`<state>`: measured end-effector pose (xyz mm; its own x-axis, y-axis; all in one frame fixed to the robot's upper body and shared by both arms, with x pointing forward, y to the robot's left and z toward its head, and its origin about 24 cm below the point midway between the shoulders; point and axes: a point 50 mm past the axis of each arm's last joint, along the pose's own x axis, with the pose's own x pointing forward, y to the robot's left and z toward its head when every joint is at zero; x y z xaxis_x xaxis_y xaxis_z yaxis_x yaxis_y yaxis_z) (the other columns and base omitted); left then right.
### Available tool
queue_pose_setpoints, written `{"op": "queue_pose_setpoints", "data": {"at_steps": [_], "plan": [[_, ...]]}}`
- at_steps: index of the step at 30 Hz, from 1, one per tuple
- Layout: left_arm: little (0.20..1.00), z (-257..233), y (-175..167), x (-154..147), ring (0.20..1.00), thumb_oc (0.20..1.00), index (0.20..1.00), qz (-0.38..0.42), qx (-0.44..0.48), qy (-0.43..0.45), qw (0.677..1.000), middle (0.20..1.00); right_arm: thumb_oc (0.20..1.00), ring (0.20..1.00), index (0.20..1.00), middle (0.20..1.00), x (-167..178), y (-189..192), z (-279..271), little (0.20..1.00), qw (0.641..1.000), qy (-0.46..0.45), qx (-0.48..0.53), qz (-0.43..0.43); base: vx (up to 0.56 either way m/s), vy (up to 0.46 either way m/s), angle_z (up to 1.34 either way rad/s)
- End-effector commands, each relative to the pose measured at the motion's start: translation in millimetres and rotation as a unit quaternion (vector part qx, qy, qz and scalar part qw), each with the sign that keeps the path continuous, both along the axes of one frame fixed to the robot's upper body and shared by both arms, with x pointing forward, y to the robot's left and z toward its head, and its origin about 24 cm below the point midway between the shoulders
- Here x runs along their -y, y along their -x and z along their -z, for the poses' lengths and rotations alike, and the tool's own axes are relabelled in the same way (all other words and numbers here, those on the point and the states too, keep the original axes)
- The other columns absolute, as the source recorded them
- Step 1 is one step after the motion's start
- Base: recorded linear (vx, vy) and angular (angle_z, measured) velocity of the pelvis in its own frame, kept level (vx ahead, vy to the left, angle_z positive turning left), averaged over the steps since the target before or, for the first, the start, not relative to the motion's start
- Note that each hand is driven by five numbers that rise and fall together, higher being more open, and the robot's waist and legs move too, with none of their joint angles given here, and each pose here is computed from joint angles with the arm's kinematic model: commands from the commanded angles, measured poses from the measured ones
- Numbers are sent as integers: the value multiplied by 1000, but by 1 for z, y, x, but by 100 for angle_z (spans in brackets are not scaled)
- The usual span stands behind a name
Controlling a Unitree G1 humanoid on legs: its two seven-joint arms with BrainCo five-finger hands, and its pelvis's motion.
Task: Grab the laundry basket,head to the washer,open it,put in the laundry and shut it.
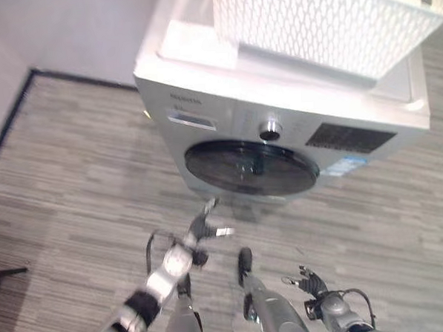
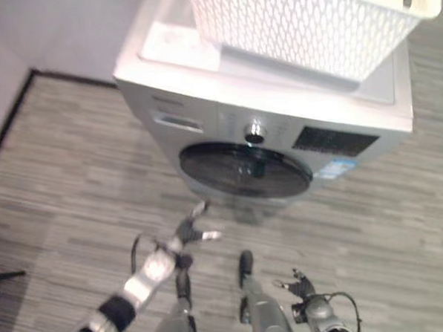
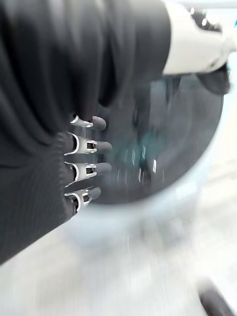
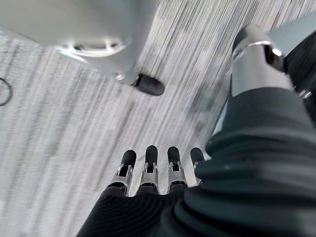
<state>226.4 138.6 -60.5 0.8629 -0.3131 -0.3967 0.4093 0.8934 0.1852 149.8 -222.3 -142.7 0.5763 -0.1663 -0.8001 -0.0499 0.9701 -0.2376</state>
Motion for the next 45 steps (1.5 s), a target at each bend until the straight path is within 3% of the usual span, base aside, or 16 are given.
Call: {"op": "queue_pose_setpoints", "data": {"at_steps": [1, 4, 7, 17, 23, 33, 45], "plan": [[1000, 1, -6, -16, 1000, 1000, 1000, 2, -9, 11, 1000, 1000, 1000, 1000, 1000, 1000, 14, 27, 8, 1000, 999, 11, -44, 14, 79, -27, 20], [1000, 19, 15, -32, 1000, 1000, 1000, -26, -53, -5, 998, 1000, 1000, 1000, 1000, 1000, 16, 39, 11, 1000, 998, 6, -63, 28, 64, -11, 53], [1000, 48, 50, -72, 1000, 1000, 1000, -123, -136, -31, 983, 1000, 1000, 1000, 1000, 1000, 21, 66, 17, 1000, 993, -5, -99, 63, 47, -1, 32], [1000, 72, 119, -141, 1000, 1000, 1000, -283, -232, -111, 924, 1000, 1000, 1000, 1000, 1000, 22, 119, 26, 1000, 977, -10, -185, 107, 28, 5, 47], [1000, 81, 138, -138, 1000, 1000, 1000, -317, -268, -102, 904, 1000, 1000, 1000, 1000, 1000, 20, 115, 26, 1000, 977, -14, -178, 114, 29, 34, 12], [1000, 82, 123, -115, 1000, 1000, 1000, -287, -250, -73, 922, 1000, 1000, 1000, 1000, 1000, 3, 105, 29, 1000, 982, -20, -175, 66, -5, 36, -14], [1000, 86, 125, -104, 1000, 1000, 1000, -261, -263, -65, 926, 1000, 1000, 1000, 1000, 1000, 10, 111, 28, 1000, 979, 1, -201, 38, 0, 33, -62]]}}
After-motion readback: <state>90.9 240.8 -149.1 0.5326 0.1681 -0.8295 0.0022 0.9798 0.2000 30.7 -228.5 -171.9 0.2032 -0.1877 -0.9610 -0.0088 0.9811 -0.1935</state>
